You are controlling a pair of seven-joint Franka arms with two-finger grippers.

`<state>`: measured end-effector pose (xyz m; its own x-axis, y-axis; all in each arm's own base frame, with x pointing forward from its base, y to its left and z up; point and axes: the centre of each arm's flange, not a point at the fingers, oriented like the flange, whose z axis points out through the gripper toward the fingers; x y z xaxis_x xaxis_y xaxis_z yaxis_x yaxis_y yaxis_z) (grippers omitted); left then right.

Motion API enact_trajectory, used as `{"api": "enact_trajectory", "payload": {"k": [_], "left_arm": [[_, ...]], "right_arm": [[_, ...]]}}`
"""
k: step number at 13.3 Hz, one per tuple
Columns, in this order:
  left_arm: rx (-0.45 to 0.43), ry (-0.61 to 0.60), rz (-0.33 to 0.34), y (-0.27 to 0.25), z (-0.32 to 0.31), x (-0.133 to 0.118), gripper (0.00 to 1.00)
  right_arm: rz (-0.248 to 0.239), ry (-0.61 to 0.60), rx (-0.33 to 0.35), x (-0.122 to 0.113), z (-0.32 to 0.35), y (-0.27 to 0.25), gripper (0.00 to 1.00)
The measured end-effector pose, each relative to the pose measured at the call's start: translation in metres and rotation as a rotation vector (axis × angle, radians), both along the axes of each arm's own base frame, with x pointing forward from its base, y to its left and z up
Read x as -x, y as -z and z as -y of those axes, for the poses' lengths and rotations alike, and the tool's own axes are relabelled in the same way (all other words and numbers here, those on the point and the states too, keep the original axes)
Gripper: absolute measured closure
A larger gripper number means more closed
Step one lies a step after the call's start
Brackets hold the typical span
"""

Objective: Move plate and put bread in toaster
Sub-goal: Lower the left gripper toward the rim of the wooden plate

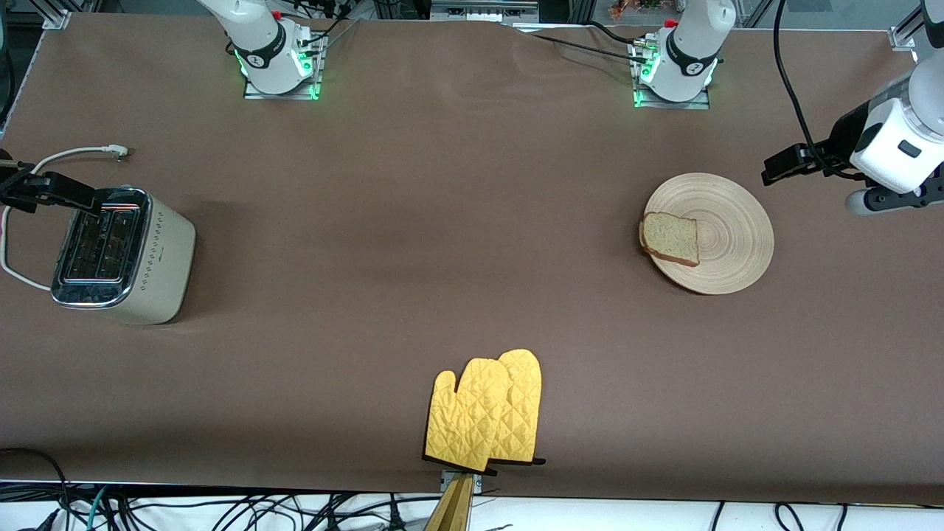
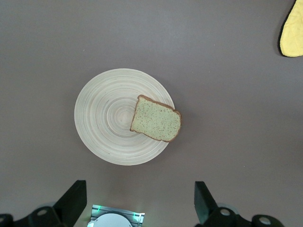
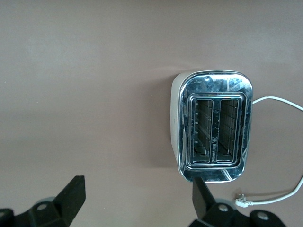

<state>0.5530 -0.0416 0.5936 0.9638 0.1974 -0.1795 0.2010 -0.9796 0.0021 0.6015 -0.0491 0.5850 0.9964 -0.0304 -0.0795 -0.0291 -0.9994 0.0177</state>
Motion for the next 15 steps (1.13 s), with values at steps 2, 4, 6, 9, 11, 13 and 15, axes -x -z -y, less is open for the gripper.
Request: {"api": "enact_trajectory", "payload": {"k": [2, 4, 6, 9, 11, 13, 15], "left_arm": [[0.0, 0.0, 0.0, 0.0, 0.0, 0.0, 0.0], [0.0, 0.0, -0.003, 0.001, 0.0, 0.0, 0.0], [0.0, -0.001, -0.004, 0.002, -0.001, 0.0, 0.0], [0.0, -0.002, -0.005, 0.002, -0.001, 0.0, 0.0], [0.0, -0.011, -0.005, 0.003, -0.006, -0.001, 0.0], [0.0, -0.027, -0.011, 0.005, -0.017, -0.001, 0.0], [0.006, -0.031, -0.026, 0.014, -0.039, -0.001, 0.0]], "right_arm": [[0.0, 0.0, -0.004, 0.0, 0.0, 0.0, 0.0], [0.0, 0.0, -0.005, 0.0, -0.001, 0.0, 0.0], [0.0, 0.0, -0.005, 0.0, -0.001, 0.0, 0.0], [0.0, 0.0, -0.005, 0.0, -0.001, 0.0, 0.0], [0.0, 0.0, -0.005, 0.0, -0.001, 0.0, 0.0], [0.0, 0.0, -0.005, 0.0, -0.001, 0.0, 0.0], [0.0, 0.0, -0.005, 0.0, -0.001, 0.0, 0.0]]}}
